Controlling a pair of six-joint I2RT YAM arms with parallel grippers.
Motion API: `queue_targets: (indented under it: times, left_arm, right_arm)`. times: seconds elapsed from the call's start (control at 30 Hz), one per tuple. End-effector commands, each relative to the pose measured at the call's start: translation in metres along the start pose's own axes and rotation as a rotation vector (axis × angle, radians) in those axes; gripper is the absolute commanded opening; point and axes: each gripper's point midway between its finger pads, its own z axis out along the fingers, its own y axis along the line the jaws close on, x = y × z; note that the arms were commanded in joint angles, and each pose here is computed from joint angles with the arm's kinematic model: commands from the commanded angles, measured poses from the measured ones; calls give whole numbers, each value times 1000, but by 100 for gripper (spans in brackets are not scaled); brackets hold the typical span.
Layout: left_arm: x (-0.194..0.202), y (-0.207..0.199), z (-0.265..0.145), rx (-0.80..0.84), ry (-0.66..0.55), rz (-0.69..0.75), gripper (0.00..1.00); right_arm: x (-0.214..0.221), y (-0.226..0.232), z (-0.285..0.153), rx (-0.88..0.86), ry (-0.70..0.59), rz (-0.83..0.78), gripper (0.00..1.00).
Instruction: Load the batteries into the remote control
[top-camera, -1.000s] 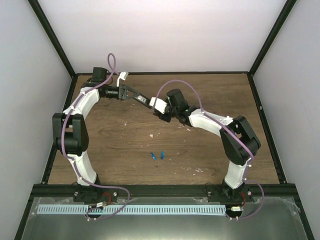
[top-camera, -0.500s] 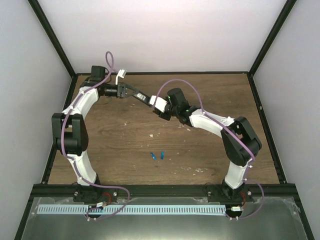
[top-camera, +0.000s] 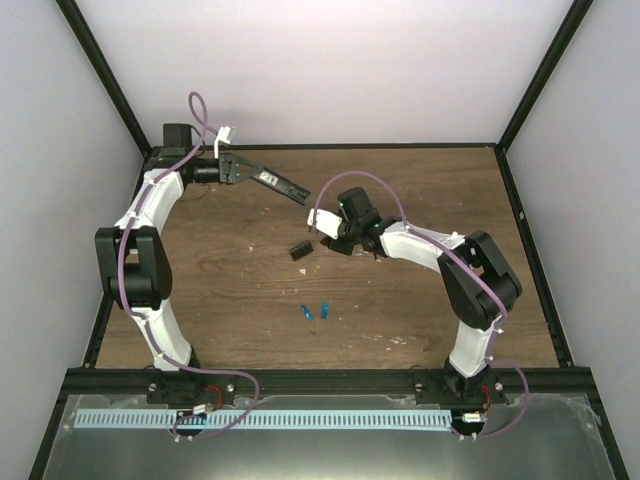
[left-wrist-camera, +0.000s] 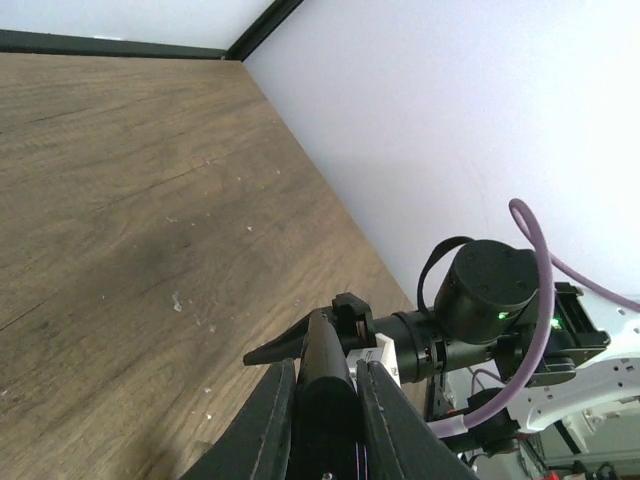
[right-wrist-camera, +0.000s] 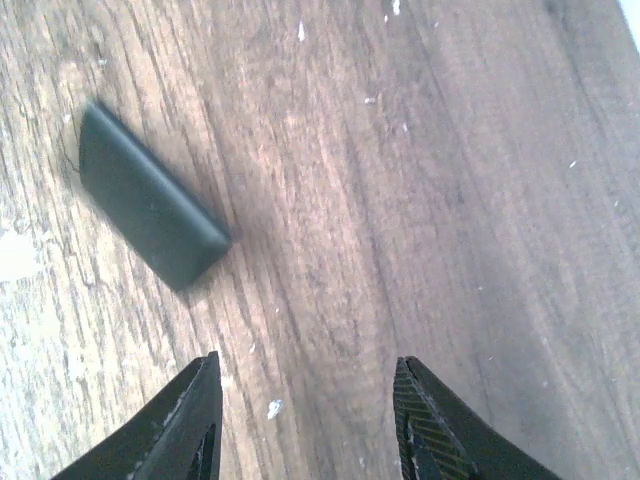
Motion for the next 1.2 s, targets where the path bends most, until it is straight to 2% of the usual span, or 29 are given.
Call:
queue_targets:
  times: [0.0, 0.17, 0.37, 0.57, 0.67, 0.9, 1.17]
  left_arm:
    - [-9, -15, -2, 44, -9, 52, 0]
    - [-7, -11, -2, 28, -6, 46, 0]
    - [-7, 0, -3, -7, -10, 34, 0]
    - [-10, 24, -12, -83, -41, -10, 0]
    - [-9, 38, -19, -114, -67, -40, 0]
    - [4, 87, -34, -247, -102, -159, 0]
    - [10, 134, -38, -403, -163, -153, 0]
  right_arm:
    - [7, -1, -3, -4, 28, -2, 40]
    - [2, -15, -14, 46, 7, 18, 41]
    - [-8, -36, -25, 136, -7, 61, 59]
    - [-22, -41, -18, 96, -38, 152, 63]
    - [-22, -40, -6, 64, -34, 188, 68]
    - [-24, -48, 11, 65, -22, 242, 70]
    - [-19, -53, 12, 86, 18, 252, 70]
